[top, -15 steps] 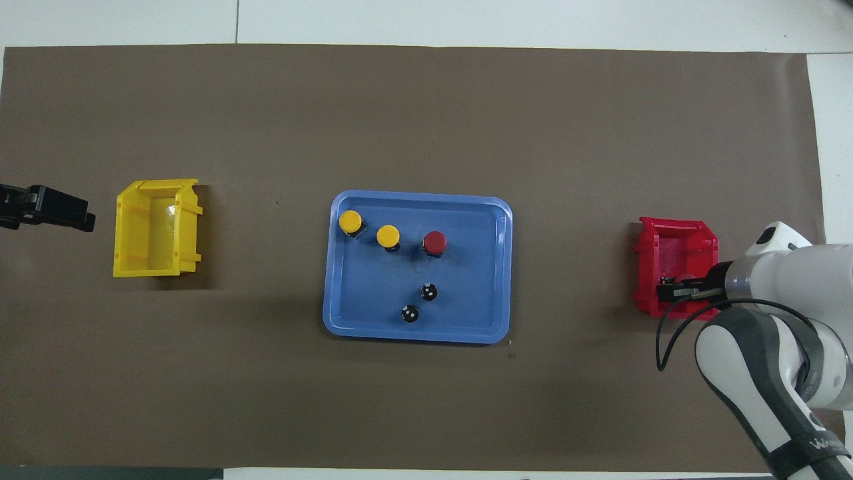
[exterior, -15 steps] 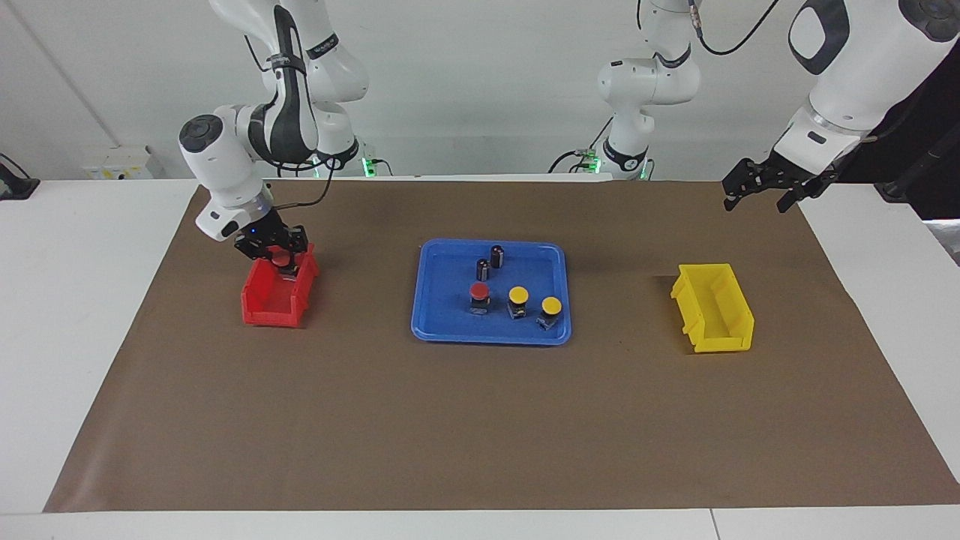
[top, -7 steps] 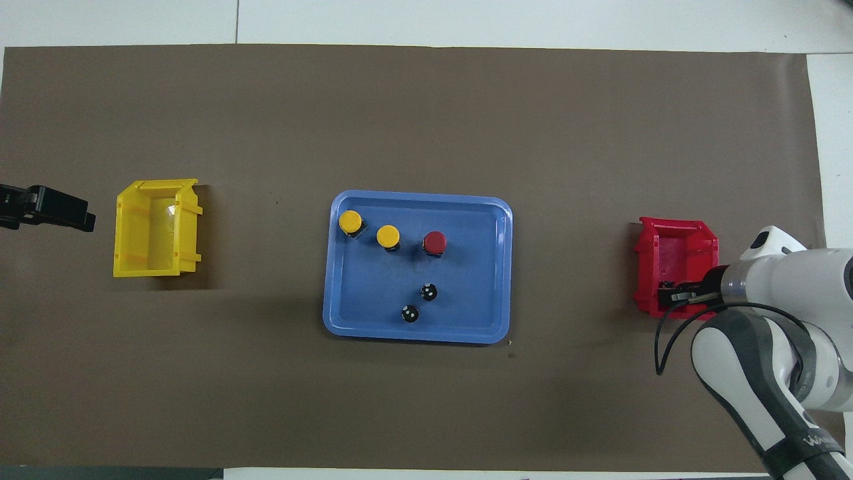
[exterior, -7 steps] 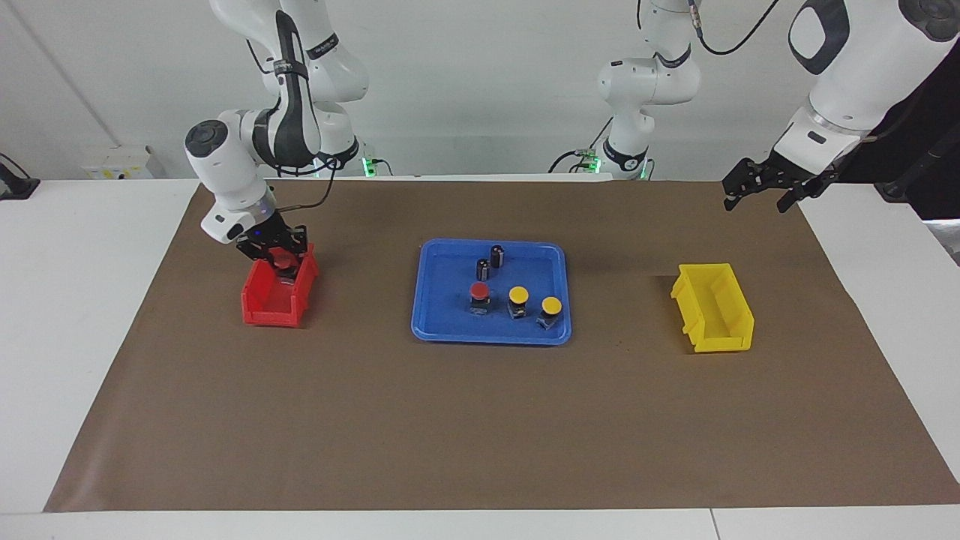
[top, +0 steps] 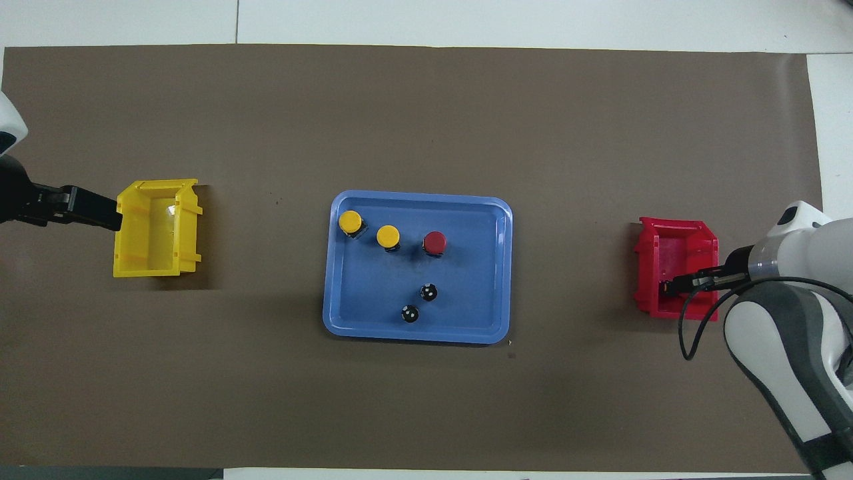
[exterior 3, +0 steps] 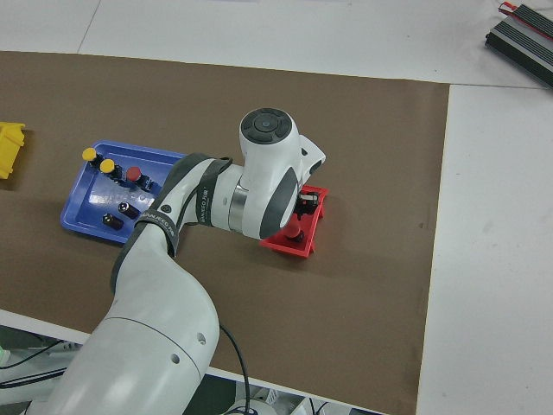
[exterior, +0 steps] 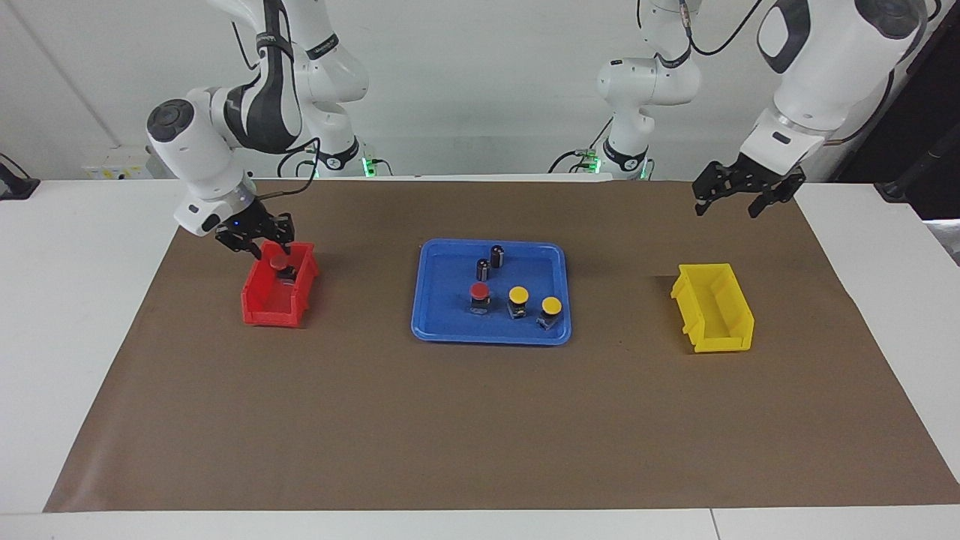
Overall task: Sort red and yellow buttons by color
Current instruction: 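Grasp a yellow button with the left gripper while the right gripper approaches, then drop the yellow button in the bin while the right gripper grasps red, then carry the red button to the red bin while the left gripper grasps yellow, then drop the red button in the bin while the left gripper carries yellow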
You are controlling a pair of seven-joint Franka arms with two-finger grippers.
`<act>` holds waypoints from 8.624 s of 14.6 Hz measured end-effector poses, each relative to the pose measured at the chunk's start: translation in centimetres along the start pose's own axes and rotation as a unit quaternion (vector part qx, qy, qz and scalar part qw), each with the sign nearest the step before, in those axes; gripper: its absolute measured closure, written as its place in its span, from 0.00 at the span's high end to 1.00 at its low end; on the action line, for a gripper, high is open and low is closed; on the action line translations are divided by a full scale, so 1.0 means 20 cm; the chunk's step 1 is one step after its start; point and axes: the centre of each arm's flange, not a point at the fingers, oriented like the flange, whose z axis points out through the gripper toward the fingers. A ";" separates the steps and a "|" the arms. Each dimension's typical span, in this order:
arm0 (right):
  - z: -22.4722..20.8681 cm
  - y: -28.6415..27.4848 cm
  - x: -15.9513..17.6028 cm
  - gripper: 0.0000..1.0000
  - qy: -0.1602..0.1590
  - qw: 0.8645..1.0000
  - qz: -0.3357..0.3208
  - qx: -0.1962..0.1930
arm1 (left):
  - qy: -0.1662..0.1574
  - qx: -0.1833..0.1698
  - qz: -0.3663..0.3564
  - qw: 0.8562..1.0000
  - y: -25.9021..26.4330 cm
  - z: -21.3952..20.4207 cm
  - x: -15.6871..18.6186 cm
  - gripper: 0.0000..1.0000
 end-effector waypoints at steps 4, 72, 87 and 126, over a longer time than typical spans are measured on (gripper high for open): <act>-0.28 -0.49 0.25 0.67 0.012 1.000 0.022 -0.005 | 0.013 -0.010 -0.073 0.997 0.57 0.49 -0.05 0.96; -0.19 -1.32 0.60 0.41 0.047 0.993 0.101 -0.040 | -0.054 0.042 0.051 0.996 -0.61 -0.18 -0.02 1.00; 0.02 0.03 0.20 0.41 0.051 0.998 0.028 -0.028 | 0.004 0.003 -0.045 0.999 1.10 0.94 -0.19 1.00; -0.97 0.13 0.11 1.00 0.015 0.996 0.089 -0.026 | -0.019 0.067 -0.020 0.997 -0.65 0.66 0.27 0.41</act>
